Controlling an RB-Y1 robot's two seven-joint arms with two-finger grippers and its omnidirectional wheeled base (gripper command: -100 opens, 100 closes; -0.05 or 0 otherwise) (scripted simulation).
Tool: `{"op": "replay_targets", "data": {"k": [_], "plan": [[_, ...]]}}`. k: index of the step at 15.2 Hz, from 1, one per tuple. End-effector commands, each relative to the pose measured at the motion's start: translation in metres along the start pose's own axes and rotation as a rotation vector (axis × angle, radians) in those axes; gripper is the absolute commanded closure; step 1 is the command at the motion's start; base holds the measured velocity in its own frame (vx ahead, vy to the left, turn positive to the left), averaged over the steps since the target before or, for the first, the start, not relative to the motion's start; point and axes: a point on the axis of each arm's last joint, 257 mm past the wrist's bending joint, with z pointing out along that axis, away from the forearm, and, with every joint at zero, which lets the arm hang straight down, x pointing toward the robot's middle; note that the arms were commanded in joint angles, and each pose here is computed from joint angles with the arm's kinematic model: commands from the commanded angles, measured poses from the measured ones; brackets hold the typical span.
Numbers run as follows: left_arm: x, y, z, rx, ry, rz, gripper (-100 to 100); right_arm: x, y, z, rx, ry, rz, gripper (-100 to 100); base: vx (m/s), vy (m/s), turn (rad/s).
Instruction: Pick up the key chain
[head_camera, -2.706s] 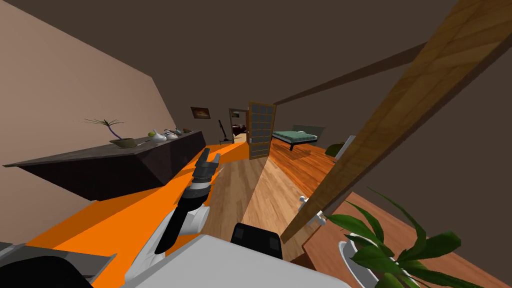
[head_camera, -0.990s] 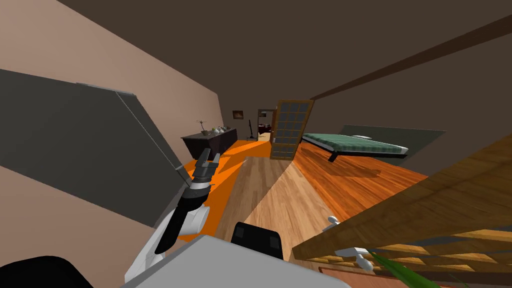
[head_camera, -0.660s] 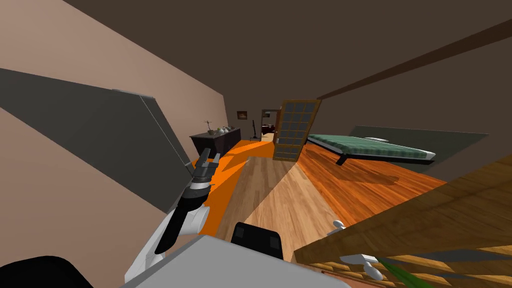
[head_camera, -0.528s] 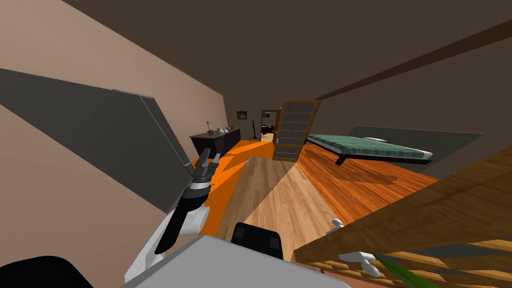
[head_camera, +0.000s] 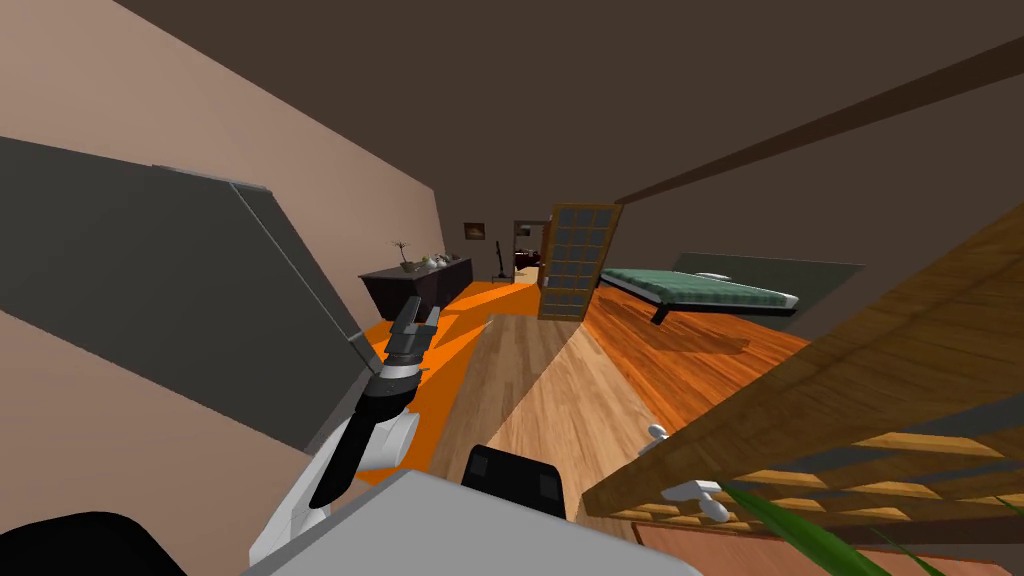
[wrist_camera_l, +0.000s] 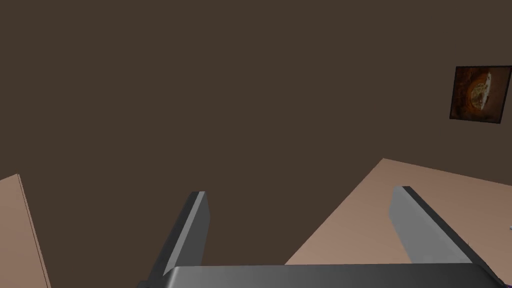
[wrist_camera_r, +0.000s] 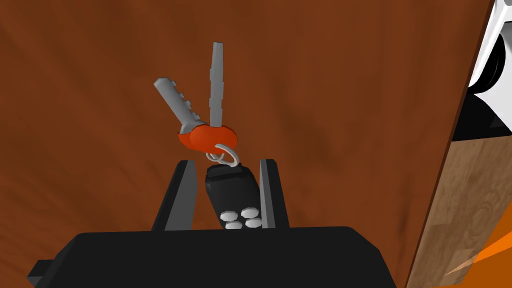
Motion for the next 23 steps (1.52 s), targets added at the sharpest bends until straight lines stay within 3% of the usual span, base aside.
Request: {"op": "replay_targets", "data": {"k": [1, 2, 3, 5, 6, 8, 9, 11, 12, 14, 15, 18, 19, 23], "plan": [[0.000, 0.000, 0.000, 0.000, 0.000, 0.000, 0, -0.013, -0.001, 0.002, -0.013, 0.000, -0.037, 100, 0.081, 0.001, -0.321], [0.000, 0.000, 0.000, 0.000, 0.000, 0.000, 0, -0.010, 0.001, 0.002, -0.018, 0.007, -0.042, 100, 0.064, 0.003, -0.098], [0.000, 0.000, 0.000, 0.000, 0.000, 0.000, 0, -0.036, -0.009, 0.003, -0.014, -0.016, -0.076, 100, 0.075, 0.003, -0.274], [0.000, 0.000, 0.000, 0.000, 0.000, 0.000, 0, -0.028, -0.003, 0.004, -0.029, 0.006, -0.091, 100, 0.076, 0.002, -0.191], [0.000, 0.000, 0.000, 0.000, 0.000, 0.000, 0, -0.053, -0.013, 0.004, -0.024, -0.016, -0.125, 100, 0.065, -0.010, -0.302], [0.000, 0.000, 0.000, 0.000, 0.000, 0.000, 0, -0.045, -0.008, 0.005, -0.038, 0.005, -0.139, 100, 0.060, -0.002, -0.221], [0.000, 0.000, 0.000, 0.000, 0.000, 0.000, 0, -0.069, -0.018, 0.004, -0.031, -0.015, -0.173, 100, 0.060, -0.003, -0.227], [0.000, 0.000, 0.000, 0.000, 0.000, 0.000, 0, -0.061, -0.014, 0.005, -0.044, 0.005, -0.186, 100, 0.062, 0.000, -0.215], [0.000, 0.000, 0.000, 0.000, 0.000, 0.000, 0, -0.082, -0.023, 0.003, -0.037, -0.008, -0.220, 100, 0.057, -0.001, -0.335], [0.000, 0.000, 0.000, 0.000, 0.000, 0.000, 0, -0.077, -0.020, 0.004, -0.047, 0.006, -0.232, 100, 0.054, 0.008, -0.203], [0.000, 0.000, 0.000, 0.000, 0.000, 0.000, 0, -0.098, -0.030, 0.001, -0.040, -0.005, -0.267, 100, 0.058, 0.008, -0.294], [0.000, 0.000, 0.000, 0.000, 0.000, 0.000, 0, -0.093, -0.027, 0.002, -0.048, 0.008, -0.277, 100, 0.046, 0.011, -0.131], [0.000, 0.000, 0.000, 0.000, 0.000, 0.000, 0, -0.113, -0.036, -0.001, -0.041, 0.000, -0.315, 100, 0.047, 0.000, -0.265], [0.000, 0.000, 0.000, 0.000, 0.000, 0.000, 0, -0.109, -0.034, -0.001, -0.047, 0.011, -0.321, 100, 0.030, 0.009, -0.102]]}}
